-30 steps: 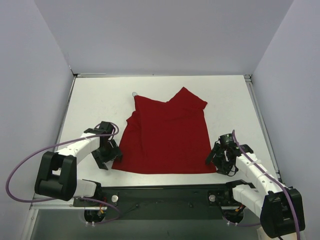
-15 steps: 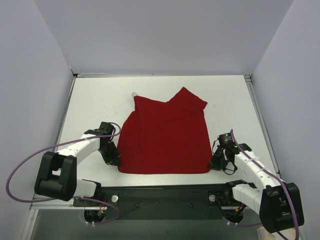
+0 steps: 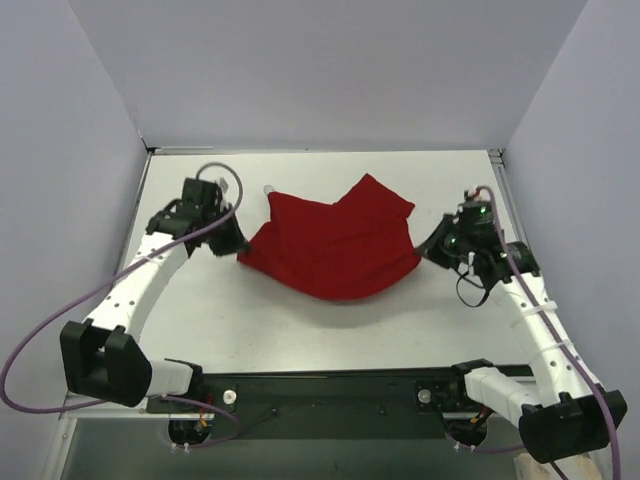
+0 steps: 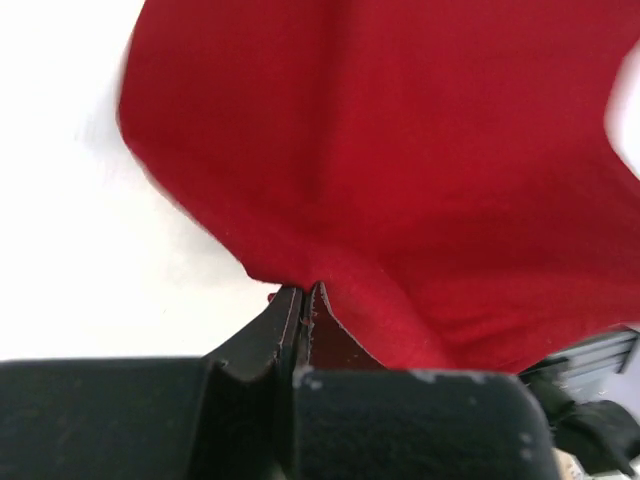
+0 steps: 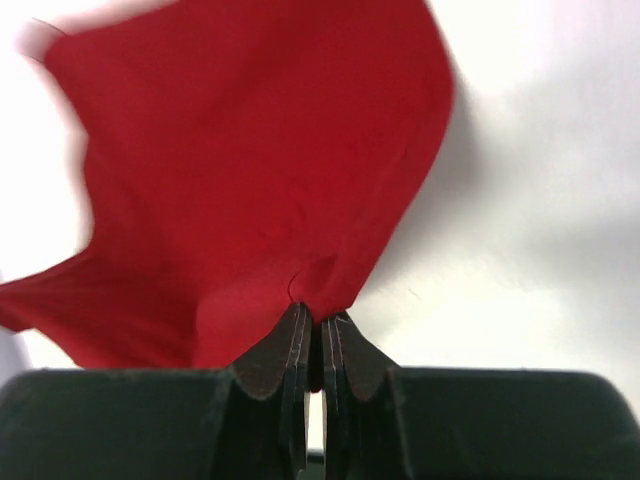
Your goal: Pin the brooch onto the clothing
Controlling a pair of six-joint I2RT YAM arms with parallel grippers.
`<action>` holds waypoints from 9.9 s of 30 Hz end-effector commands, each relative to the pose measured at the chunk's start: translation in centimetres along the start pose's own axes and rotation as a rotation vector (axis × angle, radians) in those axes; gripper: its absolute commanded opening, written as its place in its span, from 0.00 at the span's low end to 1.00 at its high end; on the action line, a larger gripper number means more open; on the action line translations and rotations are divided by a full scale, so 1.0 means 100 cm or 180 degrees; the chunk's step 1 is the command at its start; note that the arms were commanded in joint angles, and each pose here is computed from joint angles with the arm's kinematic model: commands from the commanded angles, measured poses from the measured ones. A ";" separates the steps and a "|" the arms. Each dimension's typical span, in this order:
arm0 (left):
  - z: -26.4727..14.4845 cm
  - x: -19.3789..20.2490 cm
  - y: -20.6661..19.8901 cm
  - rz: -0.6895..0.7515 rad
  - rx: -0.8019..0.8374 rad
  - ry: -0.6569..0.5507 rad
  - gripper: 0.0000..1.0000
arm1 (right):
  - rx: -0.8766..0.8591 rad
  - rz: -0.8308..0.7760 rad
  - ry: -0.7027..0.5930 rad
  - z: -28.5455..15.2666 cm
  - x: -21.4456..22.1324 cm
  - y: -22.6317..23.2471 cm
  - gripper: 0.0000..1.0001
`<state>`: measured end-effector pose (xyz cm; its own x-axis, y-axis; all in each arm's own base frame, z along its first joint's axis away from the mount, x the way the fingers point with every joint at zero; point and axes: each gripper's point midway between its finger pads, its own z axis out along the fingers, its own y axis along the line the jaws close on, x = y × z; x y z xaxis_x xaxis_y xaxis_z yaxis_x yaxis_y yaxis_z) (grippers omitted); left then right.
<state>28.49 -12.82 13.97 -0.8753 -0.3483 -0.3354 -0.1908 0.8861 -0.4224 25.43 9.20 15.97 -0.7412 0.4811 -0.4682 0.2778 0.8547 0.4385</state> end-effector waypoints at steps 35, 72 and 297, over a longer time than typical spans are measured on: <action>-0.327 -0.136 -0.164 0.1140 0.1533 -0.2673 0.00 | -0.1222 -0.0640 -0.2397 -0.248 -0.155 0.114 0.00; -0.463 -0.066 -0.174 0.1290 0.2435 -0.3317 0.00 | -0.2171 -0.0616 -0.3331 -0.424 -0.128 0.124 0.00; -0.097 -0.037 -0.023 0.0420 0.0944 -0.1560 0.91 | -0.0692 -0.0532 -0.0798 -0.056 -0.035 0.030 1.00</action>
<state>27.09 -10.19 21.09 -0.6310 -0.4223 -0.6508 0.0084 0.8351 -0.5501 24.64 9.41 20.82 -0.6492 0.3835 -0.6569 0.0308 0.8762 0.4810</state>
